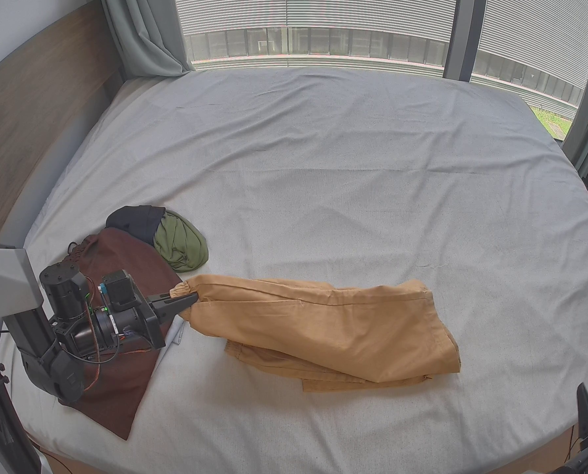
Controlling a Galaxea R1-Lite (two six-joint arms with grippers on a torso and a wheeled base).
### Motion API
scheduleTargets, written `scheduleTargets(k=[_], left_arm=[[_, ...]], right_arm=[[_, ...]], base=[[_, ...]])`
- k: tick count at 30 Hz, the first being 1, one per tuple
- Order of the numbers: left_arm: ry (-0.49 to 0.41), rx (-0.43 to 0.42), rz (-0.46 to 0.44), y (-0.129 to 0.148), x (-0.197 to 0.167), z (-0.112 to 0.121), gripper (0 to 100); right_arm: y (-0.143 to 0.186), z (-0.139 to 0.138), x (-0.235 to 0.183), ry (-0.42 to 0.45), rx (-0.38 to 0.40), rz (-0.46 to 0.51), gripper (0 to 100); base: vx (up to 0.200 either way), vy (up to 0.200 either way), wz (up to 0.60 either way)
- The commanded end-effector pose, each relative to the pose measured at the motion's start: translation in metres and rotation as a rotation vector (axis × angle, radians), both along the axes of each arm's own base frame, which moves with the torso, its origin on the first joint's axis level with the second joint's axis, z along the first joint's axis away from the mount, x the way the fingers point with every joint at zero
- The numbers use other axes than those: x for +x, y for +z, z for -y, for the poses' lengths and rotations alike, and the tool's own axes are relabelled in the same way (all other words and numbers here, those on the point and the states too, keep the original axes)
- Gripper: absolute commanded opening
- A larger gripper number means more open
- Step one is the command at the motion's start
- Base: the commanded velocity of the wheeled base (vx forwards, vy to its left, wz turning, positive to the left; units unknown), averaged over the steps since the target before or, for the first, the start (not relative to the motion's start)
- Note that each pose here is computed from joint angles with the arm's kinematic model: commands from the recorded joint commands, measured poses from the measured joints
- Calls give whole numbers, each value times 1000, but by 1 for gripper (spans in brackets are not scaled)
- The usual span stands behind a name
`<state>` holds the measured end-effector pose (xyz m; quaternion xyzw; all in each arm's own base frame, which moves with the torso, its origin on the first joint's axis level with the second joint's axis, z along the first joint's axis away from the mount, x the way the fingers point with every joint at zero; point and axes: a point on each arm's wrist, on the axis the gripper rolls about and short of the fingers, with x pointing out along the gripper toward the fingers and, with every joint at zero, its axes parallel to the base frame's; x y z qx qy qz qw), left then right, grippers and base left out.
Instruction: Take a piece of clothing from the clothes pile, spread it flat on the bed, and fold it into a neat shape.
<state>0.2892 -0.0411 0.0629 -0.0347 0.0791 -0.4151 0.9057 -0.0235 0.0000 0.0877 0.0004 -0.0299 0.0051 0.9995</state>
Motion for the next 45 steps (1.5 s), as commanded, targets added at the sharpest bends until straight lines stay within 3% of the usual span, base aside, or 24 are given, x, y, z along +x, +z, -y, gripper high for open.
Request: scheduleTargets(k=[1,8,17,21,28,45], left_arm=[[-1,-2,0,1,0,0,0],[-3,-2,-3,0,0,1,0],[-1,-2,0,1,0,0,0],[-1,-2,2,1,0,0,0],[-3,-2,0,0,0,1,0],[-16,3,17,1,3,5,0]], right_arm=[[39,0,-13,-1,-3,134,100],[49,0,7,86,33,-65,100],[90,-3,39,155,57,-179,100],[94,-5,53,166,55,-239,100],[94,-10,78,259,60,-364,100],[102,-20,133,411,101,-474,100]], base=[[0,0,0],[0,0,0],[0,0,0],[0,0,0],[0,0,0],[0,0,0]])
